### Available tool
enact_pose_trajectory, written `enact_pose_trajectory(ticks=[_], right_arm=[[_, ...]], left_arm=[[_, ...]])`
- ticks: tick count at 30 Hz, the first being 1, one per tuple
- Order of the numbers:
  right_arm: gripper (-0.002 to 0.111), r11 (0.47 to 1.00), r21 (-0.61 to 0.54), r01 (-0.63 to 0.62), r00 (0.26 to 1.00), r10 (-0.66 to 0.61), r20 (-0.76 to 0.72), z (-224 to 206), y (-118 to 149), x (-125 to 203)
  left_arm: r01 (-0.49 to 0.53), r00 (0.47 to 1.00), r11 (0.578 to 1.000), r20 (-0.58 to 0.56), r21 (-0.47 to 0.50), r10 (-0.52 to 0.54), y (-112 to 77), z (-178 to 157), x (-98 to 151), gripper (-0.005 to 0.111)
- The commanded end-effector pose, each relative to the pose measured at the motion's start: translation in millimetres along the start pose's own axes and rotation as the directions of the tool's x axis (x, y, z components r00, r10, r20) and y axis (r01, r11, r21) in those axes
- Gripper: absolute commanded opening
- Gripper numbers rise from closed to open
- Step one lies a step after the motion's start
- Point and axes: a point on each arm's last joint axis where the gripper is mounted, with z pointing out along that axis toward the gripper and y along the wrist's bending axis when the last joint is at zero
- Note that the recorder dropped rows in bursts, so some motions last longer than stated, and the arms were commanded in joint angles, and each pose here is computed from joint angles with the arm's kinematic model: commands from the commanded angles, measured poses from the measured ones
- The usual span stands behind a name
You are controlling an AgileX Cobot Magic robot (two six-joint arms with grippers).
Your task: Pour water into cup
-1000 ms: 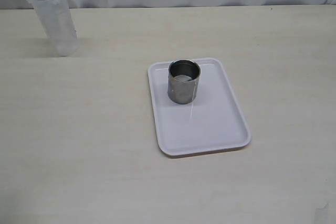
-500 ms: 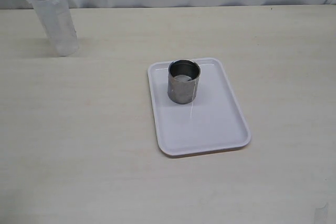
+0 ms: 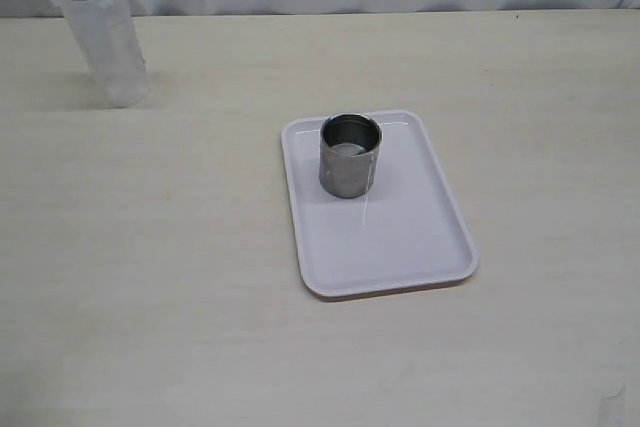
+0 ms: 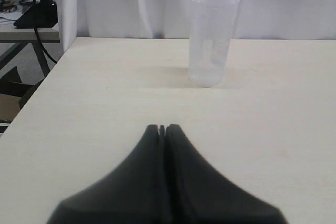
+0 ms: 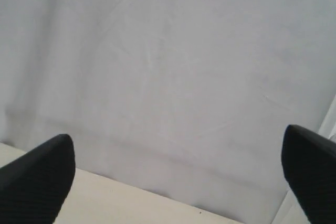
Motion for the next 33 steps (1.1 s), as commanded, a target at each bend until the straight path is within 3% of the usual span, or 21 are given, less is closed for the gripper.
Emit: enact_pose_trajectory(ticks=[1,9,14,15,20,24,28,30,33], right_arm=[[0.11,0.998,-0.021,0.059,0.998,-0.06,-0.033,0.8,6.0,15.7],[0.11,0.993,0.01,-0.12,0.985,0.12,-0.121,0.7,14.4,47.4],[0.11,0.99,0.038,-0.137,0.979,0.141,-0.144,-0.2,16.9,60.1],[0.11,0.982,0.043,-0.182,0.96,0.187,-0.207,-1.2,18.2,65.8],[0.11,0.975,0.046,-0.215,0.943,0.22,-0.251,-2.2,19.4,69.8],[0.11,0.964,0.058,-0.258,0.866,0.257,-0.429,-8.2,24.0,85.6],[0.11,0.962,0.059,-0.266,0.852,0.263,-0.452,-9.2,24.8,87.6],[0.11,0.93,0.088,-0.357,0.815,0.356,-0.457,-9.7,26.7,88.1],[0.11,0.935,0.089,-0.344,0.819,0.345,-0.458,-9.7,26.1,88.3]], left_arm=[[0.011,1.0,1.0,0.012,0.002,-0.011,-0.2,0.1,-0.3,0.0],[0.011,1.0,1.0,0.012,0.002,-0.011,-0.2,0.1,-0.3,0.0],[0.011,1.0,1.0,0.012,0.002,-0.011,-0.2,0.1,-0.3,0.0],[0.011,1.0,1.0,0.012,0.002,-0.011,-0.2,0.1,-0.3,0.0],[0.011,1.0,1.0,0.012,0.002,-0.011,-0.2,0.1,-0.3,0.0],[0.011,1.0,1.0,0.012,0.002,-0.011,-0.2,0.1,-0.3,0.0],[0.011,1.0,1.0,0.012,0.002,-0.011,-0.2,0.1,-0.3,0.0],[0.011,1.0,1.0,0.012,0.002,-0.011,-0.2,0.1,-0.3,0.0],[0.011,1.0,1.0,0.012,0.002,-0.011,-0.2,0.1,-0.3,0.0]])
